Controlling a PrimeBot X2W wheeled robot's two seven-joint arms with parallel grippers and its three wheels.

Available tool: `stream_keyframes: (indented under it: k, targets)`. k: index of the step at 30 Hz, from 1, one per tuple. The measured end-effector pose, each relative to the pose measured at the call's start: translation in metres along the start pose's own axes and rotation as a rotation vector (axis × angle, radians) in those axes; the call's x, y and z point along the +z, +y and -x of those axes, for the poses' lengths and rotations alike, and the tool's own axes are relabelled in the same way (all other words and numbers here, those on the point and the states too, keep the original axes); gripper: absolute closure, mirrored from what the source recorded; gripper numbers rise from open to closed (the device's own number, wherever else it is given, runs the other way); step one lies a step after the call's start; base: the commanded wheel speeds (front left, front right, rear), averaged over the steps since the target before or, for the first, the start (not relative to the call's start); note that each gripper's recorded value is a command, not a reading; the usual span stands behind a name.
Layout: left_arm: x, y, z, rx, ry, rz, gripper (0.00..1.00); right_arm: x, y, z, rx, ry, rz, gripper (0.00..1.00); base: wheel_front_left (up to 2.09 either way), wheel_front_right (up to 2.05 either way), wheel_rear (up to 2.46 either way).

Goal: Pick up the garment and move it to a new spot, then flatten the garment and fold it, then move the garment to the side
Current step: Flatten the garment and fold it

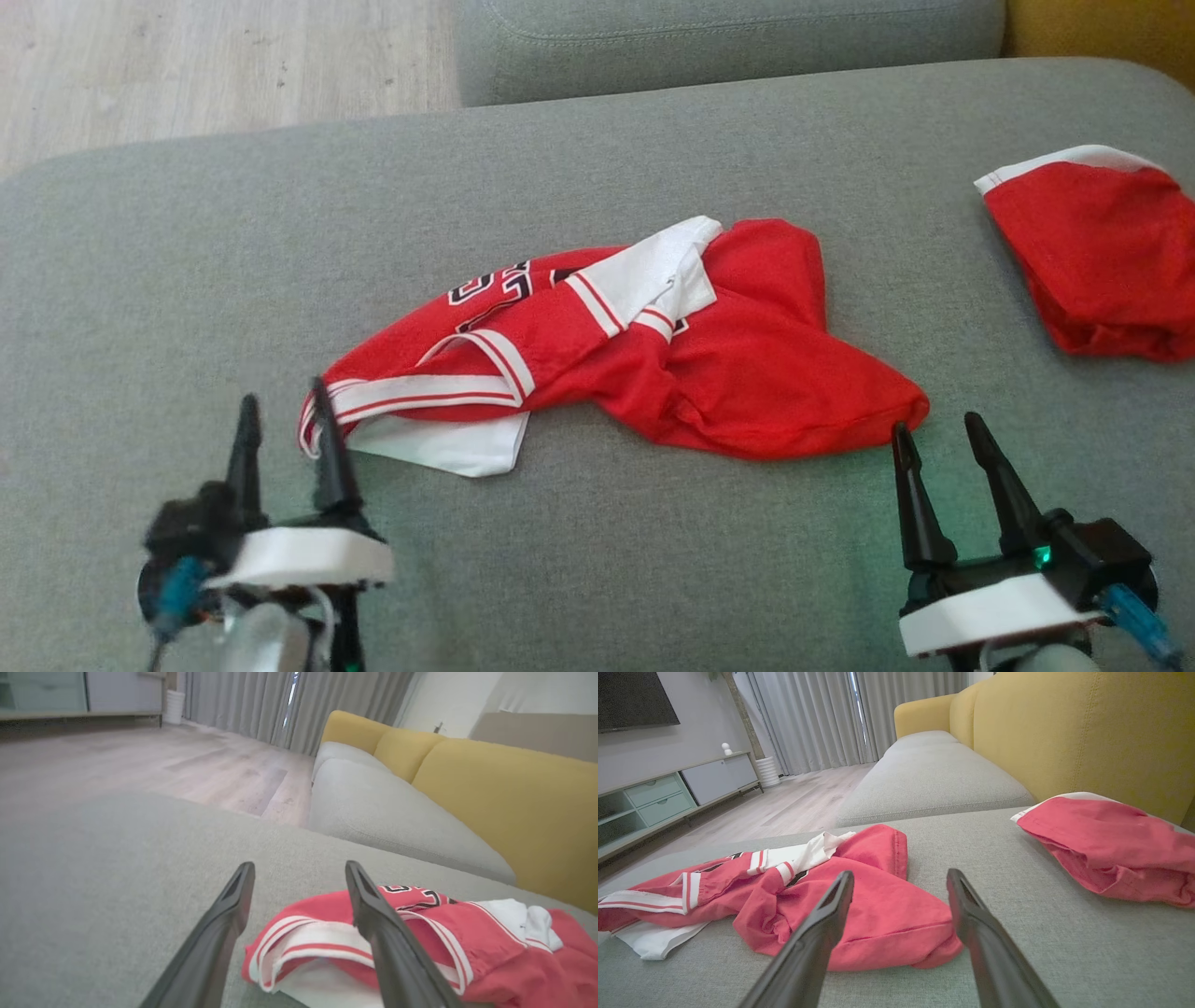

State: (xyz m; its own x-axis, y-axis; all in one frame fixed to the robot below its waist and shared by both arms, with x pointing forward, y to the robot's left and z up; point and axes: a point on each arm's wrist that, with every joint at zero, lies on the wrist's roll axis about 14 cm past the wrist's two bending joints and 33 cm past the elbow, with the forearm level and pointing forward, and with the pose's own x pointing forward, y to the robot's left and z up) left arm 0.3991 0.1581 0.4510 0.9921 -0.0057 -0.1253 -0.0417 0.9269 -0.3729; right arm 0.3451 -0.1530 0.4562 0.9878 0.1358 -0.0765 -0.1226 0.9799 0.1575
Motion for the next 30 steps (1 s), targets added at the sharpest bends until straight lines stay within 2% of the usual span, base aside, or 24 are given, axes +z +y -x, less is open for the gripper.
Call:
stream_keyframes:
  k: [4, 9, 11, 16, 22, 28, 30]
  targets:
    - [0.001, -0.028, 0.008, -0.101, -0.027, -0.178, 0.0, -0.001, 0.002, -0.001, 0.006, 0.003, 0.0, 0.0, 0.0, 0.0, 0.0]
    - [-0.053, -0.08, 0.035, -0.355, 0.102, -0.342, 0.0, -0.002, 0.002, -0.001, 0.007, 0.008, 0.0, 0.0, 0.0, 0.0, 0.0]
    - [-0.081, -0.088, 0.047, -0.425, 0.186, -0.387, 0.0, -0.003, 0.002, -0.001, 0.009, 0.011, 0.001, 0.0, 0.0, 0.0, 0.0]
    - [-0.118, -0.069, 0.047, -0.414, 0.33, -0.444, 0.0, -0.006, 0.003, 0.001, 0.011, 0.02, 0.002, 0.0, 0.0, 0.0, 0.0]
    - [-0.11, -0.078, 0.019, -0.428, 0.304, -0.483, 0.0, -0.008, -0.007, 0.004, -0.008, 0.03, 0.017, 0.0, 0.0, 0.0, 0.0]
    - [-0.126, -0.069, 0.025, -0.413, 0.37, -0.474, 0.0, -0.008, -0.01, 0.005, -0.013, 0.033, 0.022, 0.0, 0.0, 0.0, 0.0]
    - [-0.128, -0.068, 0.025, -0.409, 0.376, -0.471, 0.05, -0.009, -0.01, 0.005, -0.012, 0.035, 0.022, 0.0, 0.0, 0.0, 0.0]
